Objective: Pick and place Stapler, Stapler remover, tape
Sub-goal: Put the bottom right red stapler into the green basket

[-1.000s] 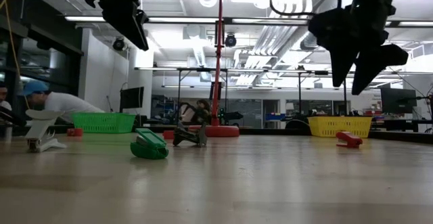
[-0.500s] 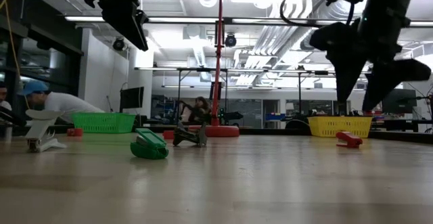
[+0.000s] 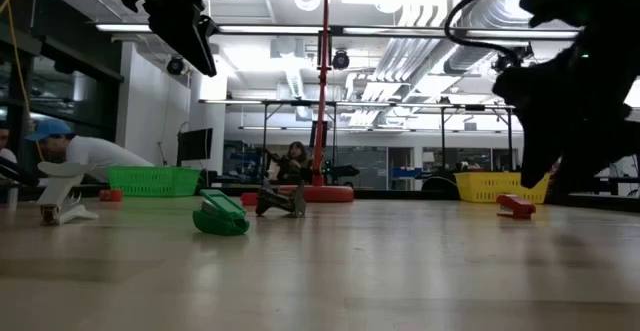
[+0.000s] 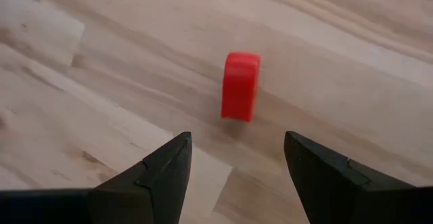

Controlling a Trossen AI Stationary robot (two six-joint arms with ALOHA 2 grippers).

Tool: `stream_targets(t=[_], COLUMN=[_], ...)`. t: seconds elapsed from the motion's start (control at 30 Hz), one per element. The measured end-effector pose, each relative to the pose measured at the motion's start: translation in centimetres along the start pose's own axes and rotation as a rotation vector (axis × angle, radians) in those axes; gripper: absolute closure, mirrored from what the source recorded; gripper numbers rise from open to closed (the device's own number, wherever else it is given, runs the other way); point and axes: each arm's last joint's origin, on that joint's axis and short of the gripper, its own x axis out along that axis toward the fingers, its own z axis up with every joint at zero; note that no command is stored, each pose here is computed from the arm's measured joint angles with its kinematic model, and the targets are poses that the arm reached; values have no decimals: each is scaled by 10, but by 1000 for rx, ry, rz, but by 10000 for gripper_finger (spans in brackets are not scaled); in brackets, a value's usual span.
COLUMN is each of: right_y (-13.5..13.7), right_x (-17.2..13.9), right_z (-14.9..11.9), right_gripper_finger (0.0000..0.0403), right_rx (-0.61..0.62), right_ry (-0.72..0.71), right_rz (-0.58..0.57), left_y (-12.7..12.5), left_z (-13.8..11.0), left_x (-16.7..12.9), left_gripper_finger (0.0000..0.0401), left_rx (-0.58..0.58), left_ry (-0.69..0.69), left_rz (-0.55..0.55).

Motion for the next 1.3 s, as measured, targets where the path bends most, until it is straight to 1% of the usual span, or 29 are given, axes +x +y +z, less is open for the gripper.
stream_targets(t=[0.1, 0.23, 0.3, 0.43, 0.53, 0.6, 0.77, 1.17, 1.3], right_y=[1, 5, 5, 4, 3, 2, 1, 1, 1], right_x=[5, 17, 24, 34, 40, 43, 48, 52, 52], right_z=[-13, -30, -38, -51, -58, -61, -63, -53, -53], right_gripper_finger=[176, 176, 176, 176, 176, 176, 176, 176, 189], right_rx=[-60, -93, -108, -83, -48, -51, -57, -16, -16], right_ry=[-16, -49, -87, -187, -265, -311, -365, -375, -371], right_rz=[-23, -43, -60, -82, -78, -71, -69, -98, -103], left_y=[0, 0, 0, 0, 0, 0, 0, 1, 1], left_z=[0, 0, 0, 0, 0, 0, 0, 0, 0], left_x=[0, 0, 0, 0, 0, 0, 0, 0, 0], left_gripper_finger=[297, 297, 297, 297, 297, 297, 297, 297, 297], left_rx=[0, 0, 0, 0, 6, 12, 23, 26, 26], left_ry=[0, 0, 0, -1, 1, 0, 1, 2, 2], left_rz=[1, 2, 2, 3, 10, 11, 14, 26, 29])
